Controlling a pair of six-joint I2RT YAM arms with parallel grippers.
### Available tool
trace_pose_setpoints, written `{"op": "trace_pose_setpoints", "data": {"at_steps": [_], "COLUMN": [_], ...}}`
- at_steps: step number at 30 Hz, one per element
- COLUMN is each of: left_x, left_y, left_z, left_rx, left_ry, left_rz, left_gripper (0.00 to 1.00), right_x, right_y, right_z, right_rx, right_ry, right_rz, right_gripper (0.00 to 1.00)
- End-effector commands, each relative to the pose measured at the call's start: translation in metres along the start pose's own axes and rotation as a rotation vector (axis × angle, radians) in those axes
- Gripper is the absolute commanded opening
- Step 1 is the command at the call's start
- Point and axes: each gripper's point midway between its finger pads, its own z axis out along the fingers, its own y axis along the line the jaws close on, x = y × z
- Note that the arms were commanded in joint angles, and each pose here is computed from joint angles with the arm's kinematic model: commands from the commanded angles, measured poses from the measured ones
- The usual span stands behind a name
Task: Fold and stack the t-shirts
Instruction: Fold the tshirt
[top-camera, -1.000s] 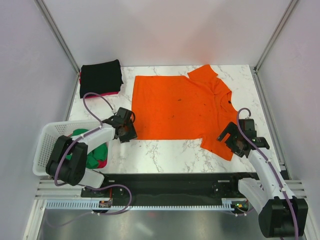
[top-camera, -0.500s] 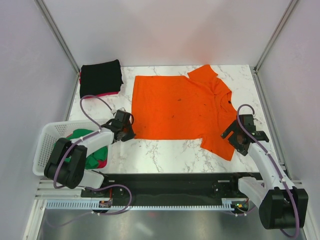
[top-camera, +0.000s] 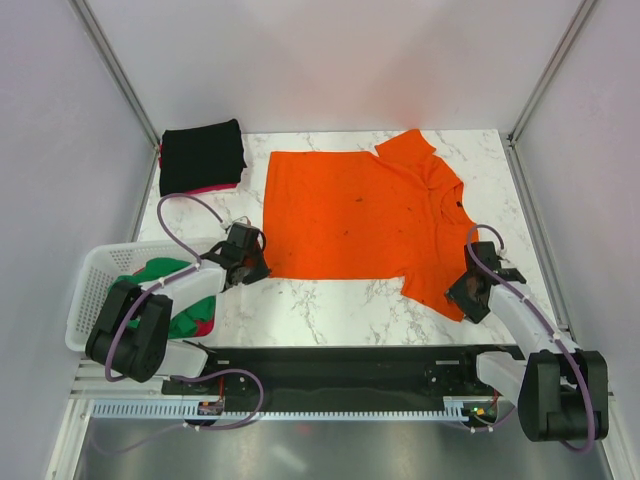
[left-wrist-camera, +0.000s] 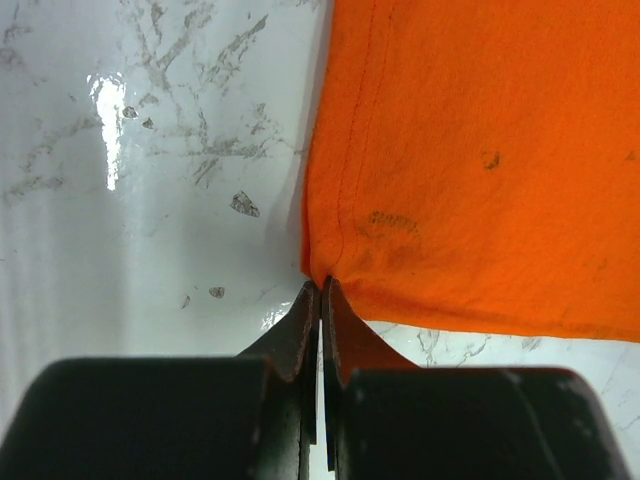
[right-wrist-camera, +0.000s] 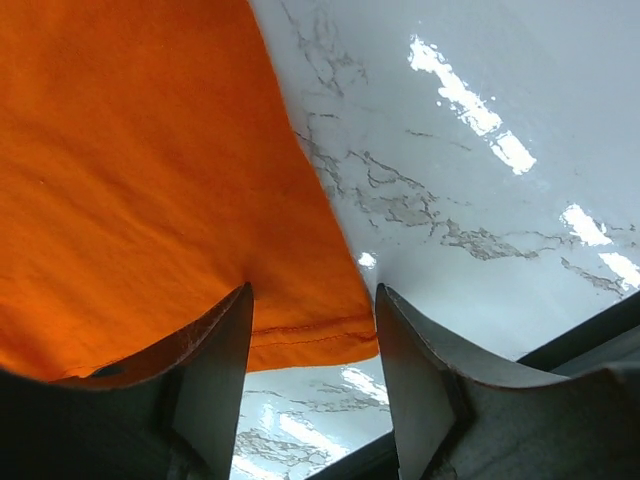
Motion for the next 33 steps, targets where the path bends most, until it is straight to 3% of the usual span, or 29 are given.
{"op": "trace_pose_setpoints", "data": {"at_steps": [1, 5, 6, 9, 15, 23, 26, 33], "left_x": [-0.004, -0.004, -0.004, -0.004, -0.007, -0.005, -0.020, -0.078], "left_y": [-0.003, -0.002, -0.001, 0.000, -0.004, -0.017, -0.026, -0.046], "left_z": [0.001, 0.003, 0.003, 0.004, -0.007, -0.069, -0.084, -0.093], "left_rx": [0.026, 0.028, 0.027, 0.029, 0.049, 0.144, 0.167, 0.099], "left_ry": [-0.024, -0.018, -0.015, -0.013, -0.022, -0.014, -0.050, -0.106], "left_rz": [-0.003, -0.010, -0.011, -0.014, -0.007, -0.028, -0.018, 0.040], "left_gripper": [0.02, 0.02, 0.02, 0.02, 0.02, 0.02, 0.02, 0.02], "right_x": [0.003, 0.004, 0.003, 0.000, -0.027, -0.069, -0.081, -0.138], "right_y": [0.005, 0.005, 0.005, 0.011, 0.029, 0.046, 0.076, 0.133], "right_z": [0.005, 0.006, 0.006, 0.001, -0.037, -0.115, -0.134, -0.136], "right_rx": [-0.036, -0.046, -0.046, -0.077, -0.150, -0.297, -0.412, -0.384], "right_ry": [0.002, -0.006, -0.008, -0.015, -0.087, -0.261, -0.278, -0.304], "right_rz": [0.015, 0.020, 0.021, 0.008, -0.032, -0.076, -0.128, -0.215], "right_gripper": [0.59, 0.38, 0.25, 0.02, 0.00, 0.00, 0.00, 0.00]}}
